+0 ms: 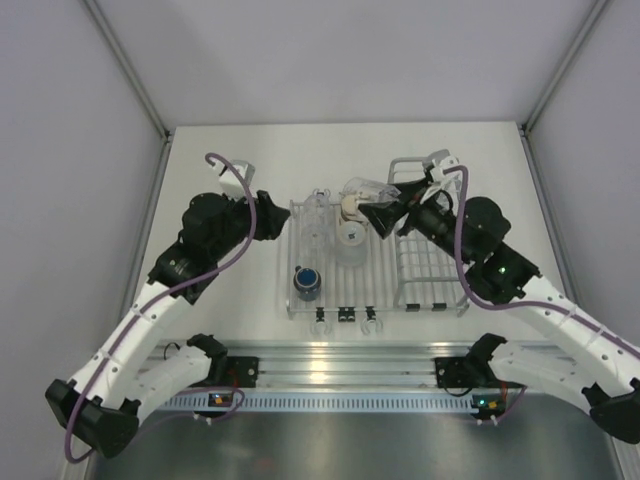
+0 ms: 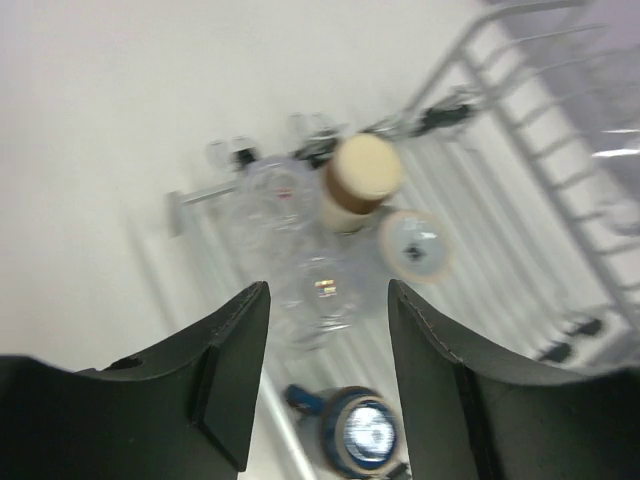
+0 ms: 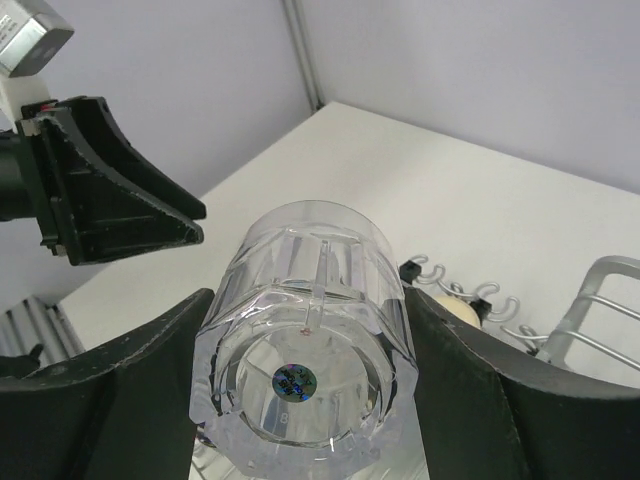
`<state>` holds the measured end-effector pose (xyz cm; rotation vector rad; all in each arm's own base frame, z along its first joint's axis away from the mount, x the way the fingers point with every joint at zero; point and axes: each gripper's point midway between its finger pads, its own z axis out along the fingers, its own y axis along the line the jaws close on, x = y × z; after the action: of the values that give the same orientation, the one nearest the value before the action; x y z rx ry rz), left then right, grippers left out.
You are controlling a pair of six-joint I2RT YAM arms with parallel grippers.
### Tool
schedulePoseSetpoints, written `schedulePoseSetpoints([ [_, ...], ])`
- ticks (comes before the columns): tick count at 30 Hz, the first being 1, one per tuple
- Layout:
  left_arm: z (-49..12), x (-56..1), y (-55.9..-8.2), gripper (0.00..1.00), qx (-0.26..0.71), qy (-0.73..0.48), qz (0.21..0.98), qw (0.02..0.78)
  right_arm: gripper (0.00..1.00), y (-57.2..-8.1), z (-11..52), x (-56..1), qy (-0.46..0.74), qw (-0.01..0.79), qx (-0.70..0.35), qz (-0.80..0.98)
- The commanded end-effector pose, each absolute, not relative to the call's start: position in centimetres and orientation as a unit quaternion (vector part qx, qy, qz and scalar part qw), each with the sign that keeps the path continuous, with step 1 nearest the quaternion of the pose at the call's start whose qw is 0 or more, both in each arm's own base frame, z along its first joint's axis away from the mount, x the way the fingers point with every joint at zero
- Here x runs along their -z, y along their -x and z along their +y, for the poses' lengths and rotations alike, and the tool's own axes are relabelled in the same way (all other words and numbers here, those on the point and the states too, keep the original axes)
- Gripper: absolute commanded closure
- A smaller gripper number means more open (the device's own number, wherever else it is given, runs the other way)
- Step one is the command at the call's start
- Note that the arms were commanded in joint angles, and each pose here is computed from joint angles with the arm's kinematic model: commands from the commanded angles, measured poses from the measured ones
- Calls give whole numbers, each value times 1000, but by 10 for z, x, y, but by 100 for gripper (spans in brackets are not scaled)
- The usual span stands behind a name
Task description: Load the cups into the dish rack
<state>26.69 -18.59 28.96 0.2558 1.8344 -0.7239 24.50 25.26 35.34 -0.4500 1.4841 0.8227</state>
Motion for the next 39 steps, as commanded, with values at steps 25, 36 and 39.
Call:
schedulePoseSetpoints([
  [25,-66,-249,-309,43,72,8,827,557,100,-189,291,-216,255,487,-158,820],
  [36,-66,-247,-307,42,75,7,827,557,100,-190,313,-178,284,433,-131,845],
  [39,-66,-247,-307,42,73,7,827,557,100,-191,318,-171,292,422,-125,849],
])
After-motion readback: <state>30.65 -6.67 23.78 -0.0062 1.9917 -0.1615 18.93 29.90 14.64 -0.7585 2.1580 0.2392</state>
